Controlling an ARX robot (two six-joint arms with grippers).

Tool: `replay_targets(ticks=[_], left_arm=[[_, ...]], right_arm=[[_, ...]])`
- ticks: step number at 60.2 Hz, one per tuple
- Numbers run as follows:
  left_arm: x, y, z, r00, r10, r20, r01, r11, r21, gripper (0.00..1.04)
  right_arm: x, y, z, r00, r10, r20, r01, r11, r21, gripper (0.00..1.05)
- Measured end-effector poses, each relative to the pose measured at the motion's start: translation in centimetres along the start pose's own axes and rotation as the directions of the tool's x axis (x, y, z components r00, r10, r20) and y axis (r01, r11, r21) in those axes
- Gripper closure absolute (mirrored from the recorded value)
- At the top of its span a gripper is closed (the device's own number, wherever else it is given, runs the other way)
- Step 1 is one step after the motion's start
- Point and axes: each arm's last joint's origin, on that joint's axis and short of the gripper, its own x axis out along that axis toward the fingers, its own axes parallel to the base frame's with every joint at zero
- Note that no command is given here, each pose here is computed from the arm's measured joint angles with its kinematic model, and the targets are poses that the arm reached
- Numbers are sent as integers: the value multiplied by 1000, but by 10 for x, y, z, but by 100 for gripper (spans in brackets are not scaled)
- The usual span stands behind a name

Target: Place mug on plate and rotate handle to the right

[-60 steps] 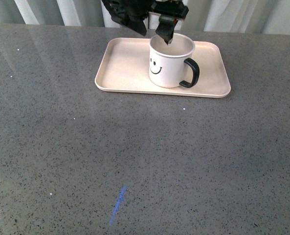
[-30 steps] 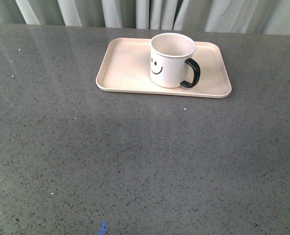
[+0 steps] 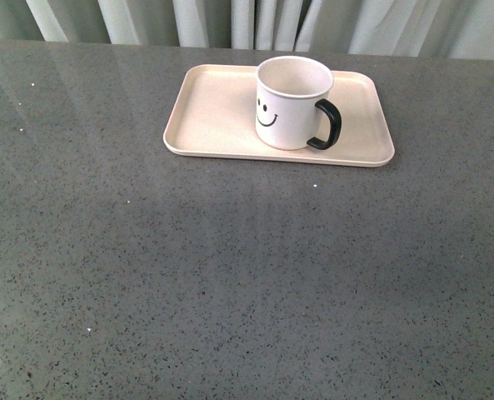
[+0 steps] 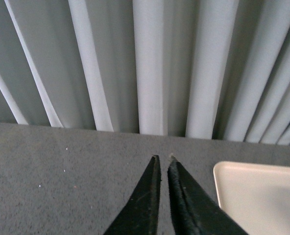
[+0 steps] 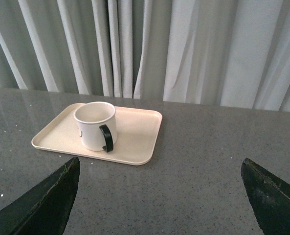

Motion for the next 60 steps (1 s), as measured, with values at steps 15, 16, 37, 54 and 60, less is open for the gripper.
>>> replay_targets(ticks=[15, 16, 37, 54, 60], left_arm=[[-50, 21, -13, 1000, -2, -3, 2, 1000, -3, 103], [-54, 23, -14, 1000, 1, -4, -1, 1000, -3, 103], [-107, 42, -26, 1000, -20, -6, 20, 1000, -4, 103], [-137, 48, -35, 1000, 0, -4, 0, 1000, -4, 103], [-146, 48, -36, 1000, 0, -5, 0, 1000, -4, 103]], right_arm=[[0, 0, 0, 1000, 0, 0, 0, 1000, 0, 9], [0, 0, 0, 1000, 0, 0, 0, 1000, 0, 9], [0, 0, 0, 1000, 0, 0, 0, 1000, 0, 9], [0, 0, 0, 1000, 0, 0, 0, 1000, 0, 9], [0, 0, 0, 1000, 0, 0, 0, 1000, 0, 9]])
